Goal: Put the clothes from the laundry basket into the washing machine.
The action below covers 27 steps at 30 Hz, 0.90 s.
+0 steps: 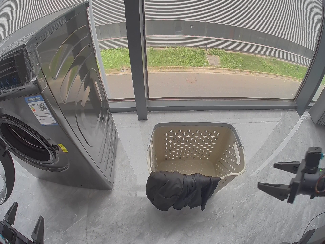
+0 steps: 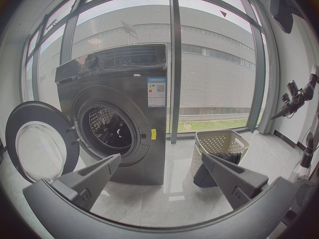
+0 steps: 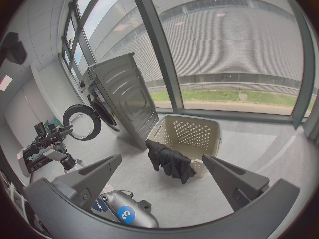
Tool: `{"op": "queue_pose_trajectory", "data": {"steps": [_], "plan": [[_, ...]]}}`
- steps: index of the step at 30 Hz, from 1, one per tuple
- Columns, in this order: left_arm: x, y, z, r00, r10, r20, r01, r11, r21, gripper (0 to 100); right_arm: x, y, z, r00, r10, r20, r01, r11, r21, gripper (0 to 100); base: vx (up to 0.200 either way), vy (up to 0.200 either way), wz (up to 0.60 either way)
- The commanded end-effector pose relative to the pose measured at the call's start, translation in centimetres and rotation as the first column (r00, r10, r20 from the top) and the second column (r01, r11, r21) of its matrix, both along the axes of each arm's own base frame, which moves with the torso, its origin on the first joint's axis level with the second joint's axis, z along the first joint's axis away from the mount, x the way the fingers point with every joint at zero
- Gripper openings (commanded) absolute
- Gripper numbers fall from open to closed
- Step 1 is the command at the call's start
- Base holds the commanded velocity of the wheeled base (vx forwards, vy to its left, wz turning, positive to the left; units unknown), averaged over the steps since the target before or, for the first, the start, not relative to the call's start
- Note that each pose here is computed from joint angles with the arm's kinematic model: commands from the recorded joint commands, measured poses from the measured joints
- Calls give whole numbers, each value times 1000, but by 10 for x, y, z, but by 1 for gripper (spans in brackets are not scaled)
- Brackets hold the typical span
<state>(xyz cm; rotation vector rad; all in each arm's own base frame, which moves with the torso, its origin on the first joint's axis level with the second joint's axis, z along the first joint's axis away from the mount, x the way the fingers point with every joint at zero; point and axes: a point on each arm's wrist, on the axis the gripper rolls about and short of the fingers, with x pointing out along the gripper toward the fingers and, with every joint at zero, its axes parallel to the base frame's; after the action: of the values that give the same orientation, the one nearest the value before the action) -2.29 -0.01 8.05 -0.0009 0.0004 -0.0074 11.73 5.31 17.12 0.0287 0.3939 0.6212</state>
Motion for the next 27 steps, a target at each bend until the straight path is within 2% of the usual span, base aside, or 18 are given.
{"op": "queue_pose_trajectory", "data": {"steps": [1, 6, 12, 16, 27], "plan": [[0, 0, -5, 1000, 0, -4, 0, 1000, -1, 100, 67, 58, -59, 964, 56, -259, -76, 995, -67, 100, 0, 0, 0], [0, 0, -5, 1000, 0, -4, 0, 1000, -1, 100, 90, 75, -82, 956, 35, -290, -60, 995, -76, 100, 0, 0, 0], [0, 0, -5, 1000, 0, -4, 0, 1000, 1, 100, 107, 90, -111, 937, -11, -348, -43, 988, -146, 100, 0, 0, 0], [0, 0, -5, 1000, 0, -4, 0, 1000, 1, 100, 121, 99, -129, 927, -27, -373, -39, 985, -168, 100, 0, 0, 0], [0, 0, -5, 1000, 0, -3, 0, 1000, 1, 100, 155, 119, -159, 948, -54, -315, 1, 986, -167, 100, 0, 0, 0]]}}
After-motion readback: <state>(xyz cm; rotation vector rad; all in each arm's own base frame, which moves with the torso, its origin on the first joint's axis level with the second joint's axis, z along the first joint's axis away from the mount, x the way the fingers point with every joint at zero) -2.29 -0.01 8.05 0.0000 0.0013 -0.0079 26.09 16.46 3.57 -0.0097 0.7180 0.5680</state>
